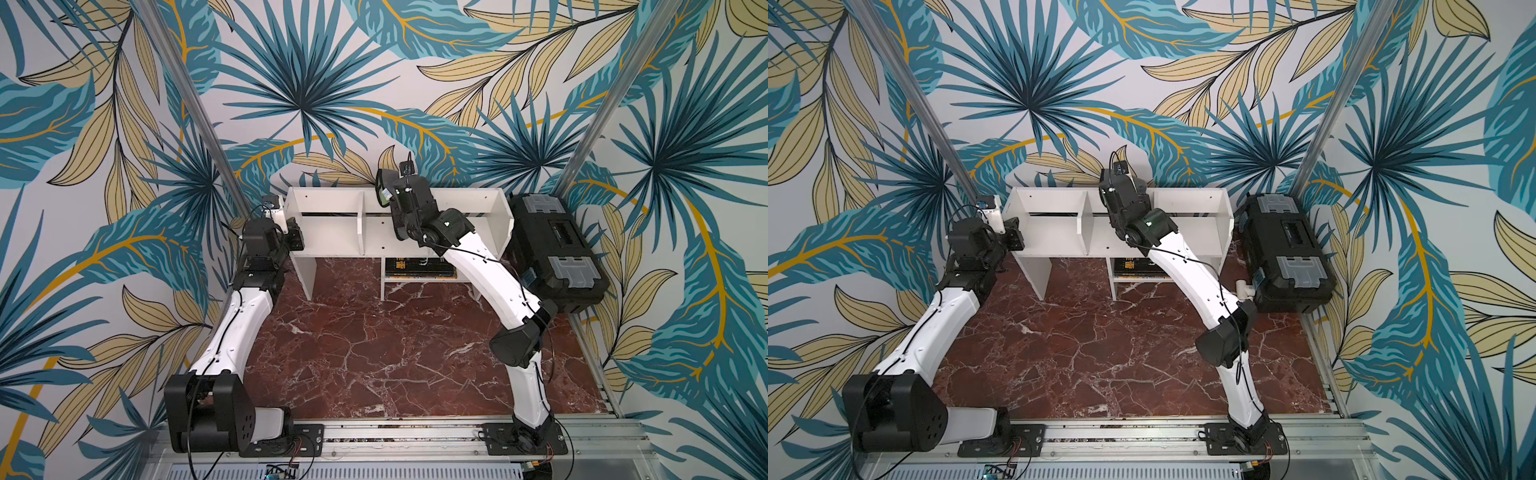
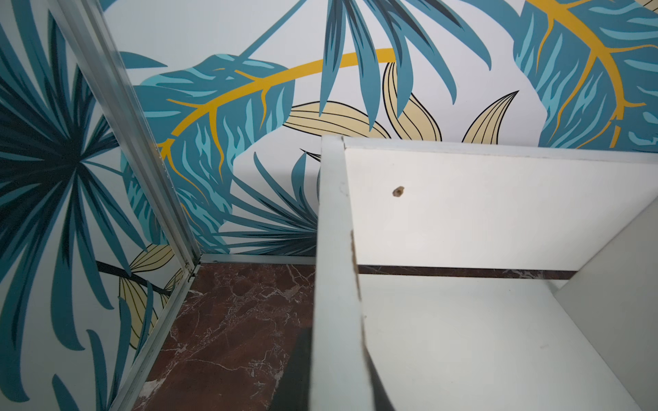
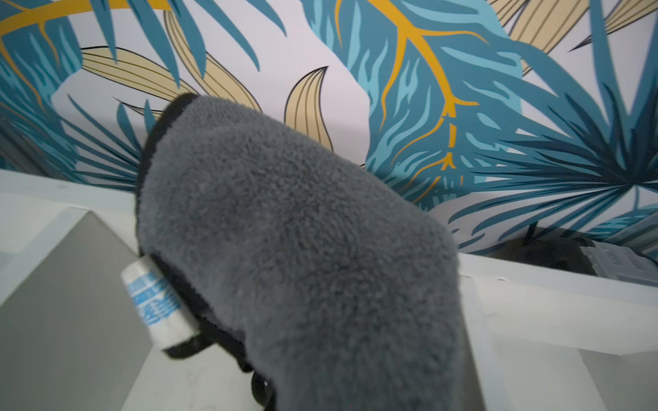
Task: Wipe the bookshelf clean with a cloth
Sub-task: Wipe the dust from the shelf.
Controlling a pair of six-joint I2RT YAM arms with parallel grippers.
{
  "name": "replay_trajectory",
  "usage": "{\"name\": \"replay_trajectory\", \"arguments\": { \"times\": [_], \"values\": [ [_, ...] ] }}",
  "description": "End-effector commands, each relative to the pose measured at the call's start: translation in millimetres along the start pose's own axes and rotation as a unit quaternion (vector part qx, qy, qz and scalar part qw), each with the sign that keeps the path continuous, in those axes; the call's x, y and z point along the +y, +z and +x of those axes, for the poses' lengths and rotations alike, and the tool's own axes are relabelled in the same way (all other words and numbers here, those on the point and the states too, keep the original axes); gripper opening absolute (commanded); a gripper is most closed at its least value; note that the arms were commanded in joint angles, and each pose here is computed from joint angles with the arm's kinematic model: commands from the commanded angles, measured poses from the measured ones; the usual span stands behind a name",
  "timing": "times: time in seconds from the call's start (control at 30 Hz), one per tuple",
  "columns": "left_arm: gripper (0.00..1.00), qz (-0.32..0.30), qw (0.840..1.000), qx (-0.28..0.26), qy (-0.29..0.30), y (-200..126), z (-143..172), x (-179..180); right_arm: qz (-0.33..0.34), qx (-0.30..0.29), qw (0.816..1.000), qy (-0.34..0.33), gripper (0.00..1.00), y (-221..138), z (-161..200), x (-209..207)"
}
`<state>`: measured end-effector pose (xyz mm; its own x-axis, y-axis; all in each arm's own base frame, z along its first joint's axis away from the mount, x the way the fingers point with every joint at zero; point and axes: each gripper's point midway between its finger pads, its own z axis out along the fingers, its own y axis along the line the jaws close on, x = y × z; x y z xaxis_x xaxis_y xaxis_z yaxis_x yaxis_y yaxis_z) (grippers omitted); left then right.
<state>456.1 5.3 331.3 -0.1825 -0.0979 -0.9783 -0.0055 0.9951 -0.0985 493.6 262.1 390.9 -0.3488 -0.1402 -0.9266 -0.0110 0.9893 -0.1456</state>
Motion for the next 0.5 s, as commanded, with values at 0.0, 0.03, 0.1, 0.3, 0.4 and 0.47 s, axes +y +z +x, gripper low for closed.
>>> {"name": "replay_trajectory", "arguments": {
  "times": [0.0,0.03,0.1,0.3,0.4,0.47],
  "values": [
    [0.00,0.017,0.994,0.072,-0.075,0.3,44.1,-4.4,0.034,-0.025,0.999,0.009,0.00,-22.5,-22.9,-25.7],
    [0.00,0.017,0.995,0.071,-0.075,-0.2,43.3,-4.4,0.028,-0.022,0.999,0.010,0.00,-19.9,-20.9,-21.8],
    [0.00,0.019,0.994,0.071,-0.075,-0.6,43.4,-5.3,-0.013,-0.018,1.000,0.013,0.00,-15.4,-18.1,-4.0],
    [0.00,0.019,0.994,0.071,-0.076,0.0,43.9,-5.5,-0.130,-0.016,0.991,0.018,0.00,-16.3,-17.8,51.5],
    [0.00,0.021,0.994,0.073,-0.078,0.8,45.1,-5.8,-0.155,-0.002,0.987,0.028,0.00,-18.4,-10.6,62.3],
    [0.00,0.022,0.994,0.073,-0.078,1.2,45.4,-6.1,-0.178,0.017,0.983,0.036,0.00,-21.6,-0.2,71.8]
  ]
}}
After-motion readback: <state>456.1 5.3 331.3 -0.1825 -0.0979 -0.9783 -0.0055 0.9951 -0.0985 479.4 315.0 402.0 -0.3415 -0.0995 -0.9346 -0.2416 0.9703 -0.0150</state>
